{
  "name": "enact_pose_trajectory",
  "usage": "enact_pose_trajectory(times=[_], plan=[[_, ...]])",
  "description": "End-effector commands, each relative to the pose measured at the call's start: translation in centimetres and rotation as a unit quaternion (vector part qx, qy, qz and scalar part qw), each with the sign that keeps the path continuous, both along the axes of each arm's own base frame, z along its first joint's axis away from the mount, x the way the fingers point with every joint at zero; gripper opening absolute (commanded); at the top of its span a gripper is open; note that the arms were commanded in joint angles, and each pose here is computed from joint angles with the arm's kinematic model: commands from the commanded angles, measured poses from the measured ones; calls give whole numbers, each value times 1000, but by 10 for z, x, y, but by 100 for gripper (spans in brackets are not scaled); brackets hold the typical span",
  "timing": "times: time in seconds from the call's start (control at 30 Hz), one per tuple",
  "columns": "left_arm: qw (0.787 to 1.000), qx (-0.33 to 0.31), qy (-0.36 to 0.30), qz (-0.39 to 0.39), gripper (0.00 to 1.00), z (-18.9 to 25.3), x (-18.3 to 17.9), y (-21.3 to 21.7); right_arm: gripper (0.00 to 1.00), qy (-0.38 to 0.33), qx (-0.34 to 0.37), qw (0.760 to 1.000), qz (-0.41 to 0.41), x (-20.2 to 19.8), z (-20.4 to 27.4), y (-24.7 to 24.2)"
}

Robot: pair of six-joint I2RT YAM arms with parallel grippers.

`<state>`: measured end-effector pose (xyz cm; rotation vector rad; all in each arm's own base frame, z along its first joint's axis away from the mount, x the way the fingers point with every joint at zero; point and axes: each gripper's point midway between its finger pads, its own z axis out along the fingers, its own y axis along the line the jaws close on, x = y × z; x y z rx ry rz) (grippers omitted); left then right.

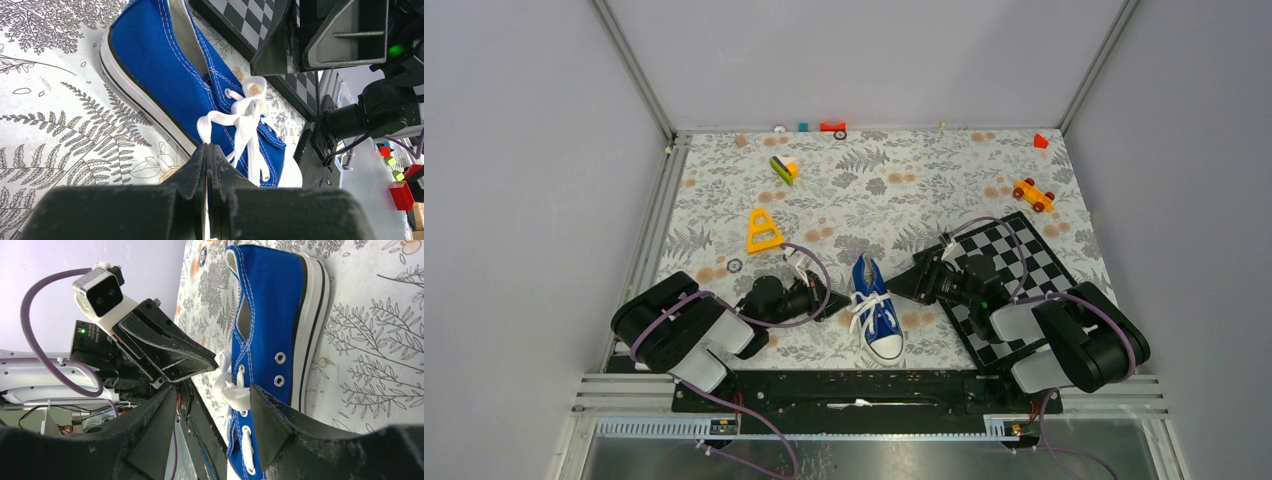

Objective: Tie the shoes
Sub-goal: Tie the shoelace on the shoe.

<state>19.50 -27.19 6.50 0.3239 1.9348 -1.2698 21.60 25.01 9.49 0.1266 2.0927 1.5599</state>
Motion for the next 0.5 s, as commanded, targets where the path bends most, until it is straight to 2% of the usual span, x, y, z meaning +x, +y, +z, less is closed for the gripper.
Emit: enact_pose_trajectory(times=[0.0, 0.47], plan=[[999, -19, -34, -2, 0, 19, 7, -4, 62, -9, -9, 1000, 3, -1, -5, -3], [999, -20, -35, -2, 0, 20, 7, -4, 48, 6, -7, 1000, 16, -2, -15, 0]])
